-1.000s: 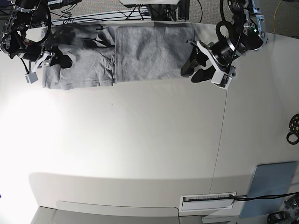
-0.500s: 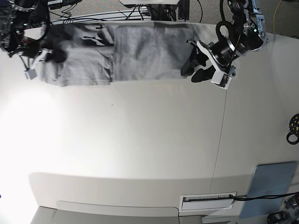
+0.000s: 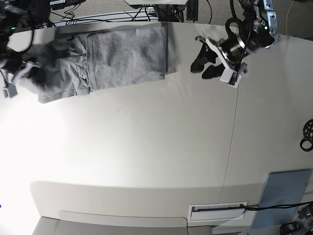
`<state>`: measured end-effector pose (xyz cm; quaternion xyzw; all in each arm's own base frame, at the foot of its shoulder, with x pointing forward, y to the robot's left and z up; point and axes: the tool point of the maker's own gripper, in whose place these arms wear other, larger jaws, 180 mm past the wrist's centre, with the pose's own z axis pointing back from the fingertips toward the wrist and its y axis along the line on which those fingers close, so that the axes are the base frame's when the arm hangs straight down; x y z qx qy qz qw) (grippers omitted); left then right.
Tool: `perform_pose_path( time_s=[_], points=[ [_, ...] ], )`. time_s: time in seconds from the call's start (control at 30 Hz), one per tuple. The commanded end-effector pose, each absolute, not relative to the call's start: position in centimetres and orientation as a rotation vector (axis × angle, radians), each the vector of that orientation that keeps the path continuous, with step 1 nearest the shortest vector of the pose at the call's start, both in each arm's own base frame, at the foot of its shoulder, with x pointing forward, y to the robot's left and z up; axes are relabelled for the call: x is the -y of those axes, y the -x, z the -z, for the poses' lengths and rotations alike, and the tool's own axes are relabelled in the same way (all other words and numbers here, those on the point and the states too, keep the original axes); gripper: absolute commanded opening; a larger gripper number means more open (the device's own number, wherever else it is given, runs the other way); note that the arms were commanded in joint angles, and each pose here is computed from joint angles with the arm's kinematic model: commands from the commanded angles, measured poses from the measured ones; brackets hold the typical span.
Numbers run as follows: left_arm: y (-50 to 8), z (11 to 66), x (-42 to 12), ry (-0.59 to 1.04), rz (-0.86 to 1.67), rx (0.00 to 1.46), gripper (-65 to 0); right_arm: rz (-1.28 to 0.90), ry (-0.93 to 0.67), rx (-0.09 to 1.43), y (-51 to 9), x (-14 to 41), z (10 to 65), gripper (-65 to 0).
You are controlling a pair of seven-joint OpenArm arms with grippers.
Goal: Fold the T-shirt properly
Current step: 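Lift and fold the collar end over toward the left gripper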
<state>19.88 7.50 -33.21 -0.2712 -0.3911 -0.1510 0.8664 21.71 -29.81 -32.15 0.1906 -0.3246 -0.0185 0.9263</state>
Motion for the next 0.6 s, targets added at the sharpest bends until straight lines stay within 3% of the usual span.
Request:
perform_pose_path(
  time_s=[0.0, 0.27, 0.57],
  points=[
    [-19.9, 32.5, -7.5, 0.572, 0.321, 0.85, -39.5, -0.008, -0.398, 0.75, -22.8, 28.7, 29.9, -65.0],
    [-16.7, 35.5, -8.3, 0.547, 0.272, 0.773, -39.5, -0.217, -0.28, 0.8, -20.1, 20.0, 26.9, -65.0],
    [-13.8, 39.1, -4.6, 0.712, 0.28, 0.683, -39.5, -0.378, -0.401, 0.719, -18.2, 10.4, 28.7, -65.0]
  ],
)
